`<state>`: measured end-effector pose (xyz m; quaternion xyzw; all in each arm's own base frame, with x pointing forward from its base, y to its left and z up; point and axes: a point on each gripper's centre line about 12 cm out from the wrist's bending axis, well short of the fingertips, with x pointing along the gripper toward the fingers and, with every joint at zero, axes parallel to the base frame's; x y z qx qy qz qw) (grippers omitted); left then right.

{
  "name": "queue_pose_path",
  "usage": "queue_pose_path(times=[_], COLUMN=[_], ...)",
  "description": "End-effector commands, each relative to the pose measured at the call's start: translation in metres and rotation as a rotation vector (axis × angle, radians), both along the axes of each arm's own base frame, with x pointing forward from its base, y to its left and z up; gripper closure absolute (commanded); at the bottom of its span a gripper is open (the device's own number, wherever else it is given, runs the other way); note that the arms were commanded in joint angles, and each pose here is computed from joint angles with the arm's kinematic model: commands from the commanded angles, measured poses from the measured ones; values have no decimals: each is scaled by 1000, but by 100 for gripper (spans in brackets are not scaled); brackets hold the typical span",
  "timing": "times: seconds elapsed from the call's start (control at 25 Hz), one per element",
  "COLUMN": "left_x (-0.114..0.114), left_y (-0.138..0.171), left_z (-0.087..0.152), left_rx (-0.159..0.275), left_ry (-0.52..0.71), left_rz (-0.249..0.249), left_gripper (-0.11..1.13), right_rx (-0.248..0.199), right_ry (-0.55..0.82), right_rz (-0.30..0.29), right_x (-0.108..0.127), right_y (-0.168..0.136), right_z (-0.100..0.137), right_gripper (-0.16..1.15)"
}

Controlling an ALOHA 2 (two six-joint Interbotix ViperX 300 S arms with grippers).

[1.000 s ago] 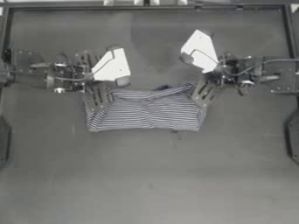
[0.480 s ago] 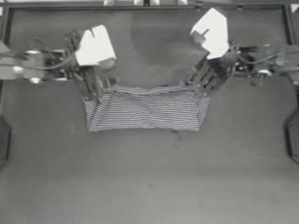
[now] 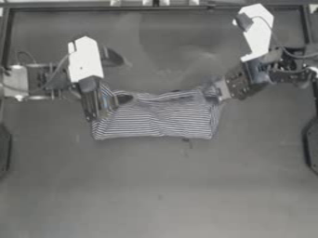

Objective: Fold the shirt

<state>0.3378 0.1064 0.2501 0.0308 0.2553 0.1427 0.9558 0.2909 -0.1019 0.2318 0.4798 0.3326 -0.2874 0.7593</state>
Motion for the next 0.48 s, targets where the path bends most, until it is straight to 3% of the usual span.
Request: queue_pose_path(times=[0.04,0.2,0.48], left_x=[8,15,30], left_y=[-1,0,2], left_z=[0,-11,-23], left_rx=[2,3,10], left_ry=[-34,-25,-15], left_rz=[-24,-44,-71], left_gripper=[3,3,3], right_rx=[59,64,17], right_ry=[38,92,142], right_rz=[-69,-145,-261], right_x=[-12,-23,-32], right_y=[4,9,14], right_z=[-8,-19,-37], right_gripper=[0,0,0])
